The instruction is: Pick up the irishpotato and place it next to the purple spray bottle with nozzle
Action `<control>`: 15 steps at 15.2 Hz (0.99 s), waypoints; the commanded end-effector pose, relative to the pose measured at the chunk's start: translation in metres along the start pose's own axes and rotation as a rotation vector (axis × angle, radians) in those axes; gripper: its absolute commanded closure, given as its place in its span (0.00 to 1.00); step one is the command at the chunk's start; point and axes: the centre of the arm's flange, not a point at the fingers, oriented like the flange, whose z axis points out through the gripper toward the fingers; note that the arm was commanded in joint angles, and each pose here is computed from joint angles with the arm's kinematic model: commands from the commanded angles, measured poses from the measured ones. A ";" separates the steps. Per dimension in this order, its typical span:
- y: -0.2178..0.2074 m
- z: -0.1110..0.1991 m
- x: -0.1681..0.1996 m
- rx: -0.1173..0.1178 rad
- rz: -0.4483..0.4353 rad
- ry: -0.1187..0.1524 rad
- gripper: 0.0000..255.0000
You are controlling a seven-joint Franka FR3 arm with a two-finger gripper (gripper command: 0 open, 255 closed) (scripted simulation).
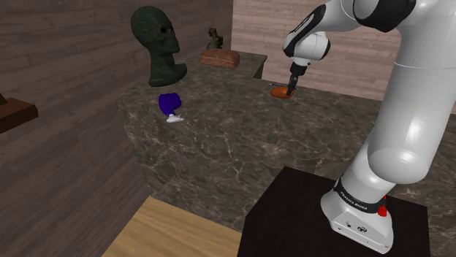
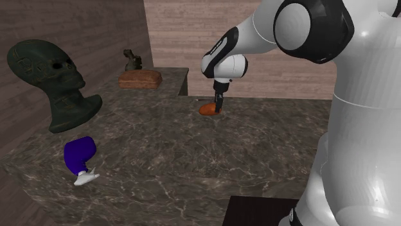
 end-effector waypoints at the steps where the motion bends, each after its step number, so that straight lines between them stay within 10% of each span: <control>1: 0.000 0.000 0.000 0.000 0.000 0.000 1.00; 15: 0.002 -0.026 0.003 0.000 0.000 0.000 1.00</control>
